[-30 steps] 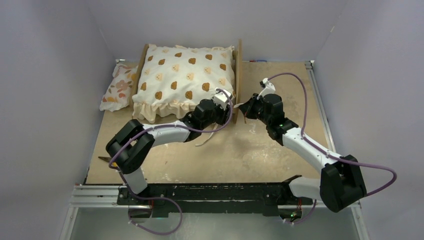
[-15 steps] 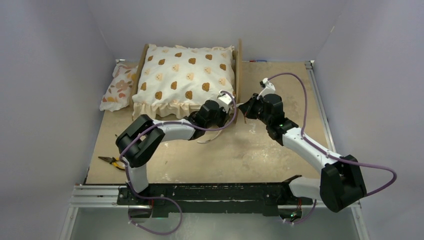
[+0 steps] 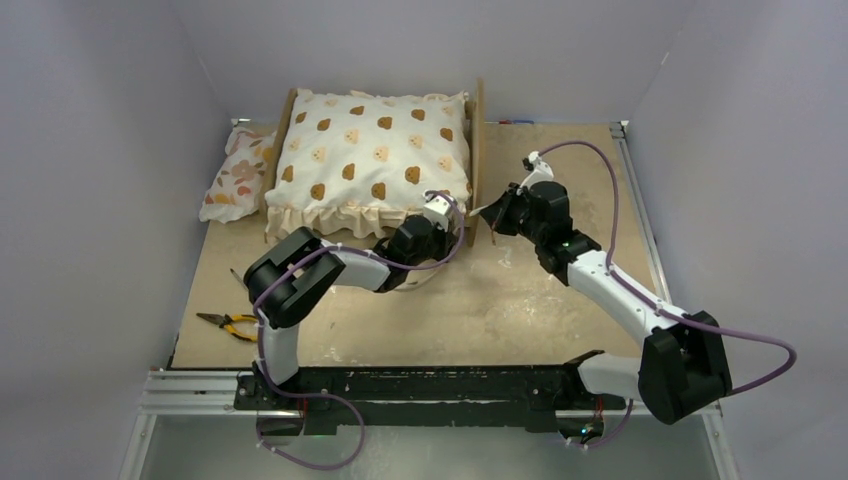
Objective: Set up the pet bed
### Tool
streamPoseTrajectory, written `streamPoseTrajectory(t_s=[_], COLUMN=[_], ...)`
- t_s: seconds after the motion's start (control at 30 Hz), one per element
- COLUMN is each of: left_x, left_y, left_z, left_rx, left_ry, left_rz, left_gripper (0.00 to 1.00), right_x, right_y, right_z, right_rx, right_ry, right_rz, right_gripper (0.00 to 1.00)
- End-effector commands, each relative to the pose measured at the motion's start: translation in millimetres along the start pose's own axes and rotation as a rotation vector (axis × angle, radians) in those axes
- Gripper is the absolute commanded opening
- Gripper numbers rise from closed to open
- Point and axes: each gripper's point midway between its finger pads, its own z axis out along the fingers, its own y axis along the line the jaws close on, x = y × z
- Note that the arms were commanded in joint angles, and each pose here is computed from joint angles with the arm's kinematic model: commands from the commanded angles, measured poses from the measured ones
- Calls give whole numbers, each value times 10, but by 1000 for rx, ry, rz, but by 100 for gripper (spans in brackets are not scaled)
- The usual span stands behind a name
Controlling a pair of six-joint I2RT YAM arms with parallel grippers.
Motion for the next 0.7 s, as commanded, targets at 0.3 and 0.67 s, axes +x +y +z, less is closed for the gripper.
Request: streamPoseTrajectory(t_s=[0.3, 0.67], left_x=[343, 131], left_y=[-267, -656], left_z=[-52, -325], left_rx=[47, 202], left_ry=[105, 67], left_rz=[-164, -326], left_gripper=[0, 38], right_x=[-179, 946], right_y=[-80, -678], right_z=[-20, -2], right_rx=[-40, 48], right_ry=[-100, 117], right_rz=[-11, 45], right_gripper=[0, 10])
